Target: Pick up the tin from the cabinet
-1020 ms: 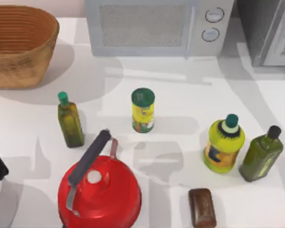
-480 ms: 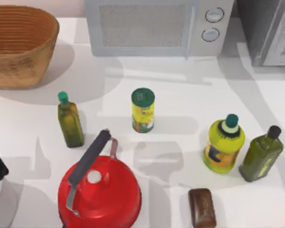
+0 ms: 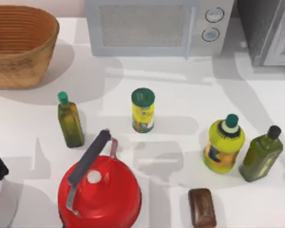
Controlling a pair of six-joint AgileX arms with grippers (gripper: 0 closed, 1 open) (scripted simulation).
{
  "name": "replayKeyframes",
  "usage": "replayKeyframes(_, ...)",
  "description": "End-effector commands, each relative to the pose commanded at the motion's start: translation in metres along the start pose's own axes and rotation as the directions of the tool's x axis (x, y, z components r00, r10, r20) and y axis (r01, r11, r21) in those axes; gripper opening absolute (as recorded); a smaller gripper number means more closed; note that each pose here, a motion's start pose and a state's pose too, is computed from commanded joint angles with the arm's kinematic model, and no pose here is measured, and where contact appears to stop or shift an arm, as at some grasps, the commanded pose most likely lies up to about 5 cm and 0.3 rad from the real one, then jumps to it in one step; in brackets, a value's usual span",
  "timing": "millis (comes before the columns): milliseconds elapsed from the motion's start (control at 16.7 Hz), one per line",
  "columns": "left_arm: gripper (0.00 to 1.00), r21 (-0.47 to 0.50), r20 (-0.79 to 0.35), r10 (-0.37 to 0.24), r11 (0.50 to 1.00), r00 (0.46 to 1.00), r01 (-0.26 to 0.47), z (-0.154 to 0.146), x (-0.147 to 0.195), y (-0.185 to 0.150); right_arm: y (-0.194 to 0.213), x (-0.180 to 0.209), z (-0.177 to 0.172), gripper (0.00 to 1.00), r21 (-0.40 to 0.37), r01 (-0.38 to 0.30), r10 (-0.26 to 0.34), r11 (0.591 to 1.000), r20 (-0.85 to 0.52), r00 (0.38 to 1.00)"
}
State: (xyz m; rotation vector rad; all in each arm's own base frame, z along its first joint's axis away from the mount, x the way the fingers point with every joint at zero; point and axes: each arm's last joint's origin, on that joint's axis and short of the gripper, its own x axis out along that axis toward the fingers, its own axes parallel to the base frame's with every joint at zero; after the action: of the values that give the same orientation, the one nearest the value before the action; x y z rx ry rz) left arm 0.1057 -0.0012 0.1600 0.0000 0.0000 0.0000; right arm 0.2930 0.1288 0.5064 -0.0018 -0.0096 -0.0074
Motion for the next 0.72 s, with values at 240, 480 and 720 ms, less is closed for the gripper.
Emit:
replayKeyframes(240,1.0,0.0,0.0,0.0,1.0,1.0,0.0,0.0,0.0,0.0,-0.006,-0.097,0.033,0.0,0.003,-0.003,0.003,1.0,0.004,1.0)
replayKeyframes(480,1.0,0.0,0.0,0.0,1.0,1.0,0.0,0.0,0.0,0.0,-0.014,-0.128,0.038,0.0,0.001,-0.002,0.002,1.0,0.001,1.0)
replayKeyframes(720,1.0,0.0,0.0,0.0,1.0,1.0,0.0,0.0,0.0,0.0,-0.014,-0.127,0.038,0.0,0.004,0.001,-0.001,1.0,0.003,1.0)
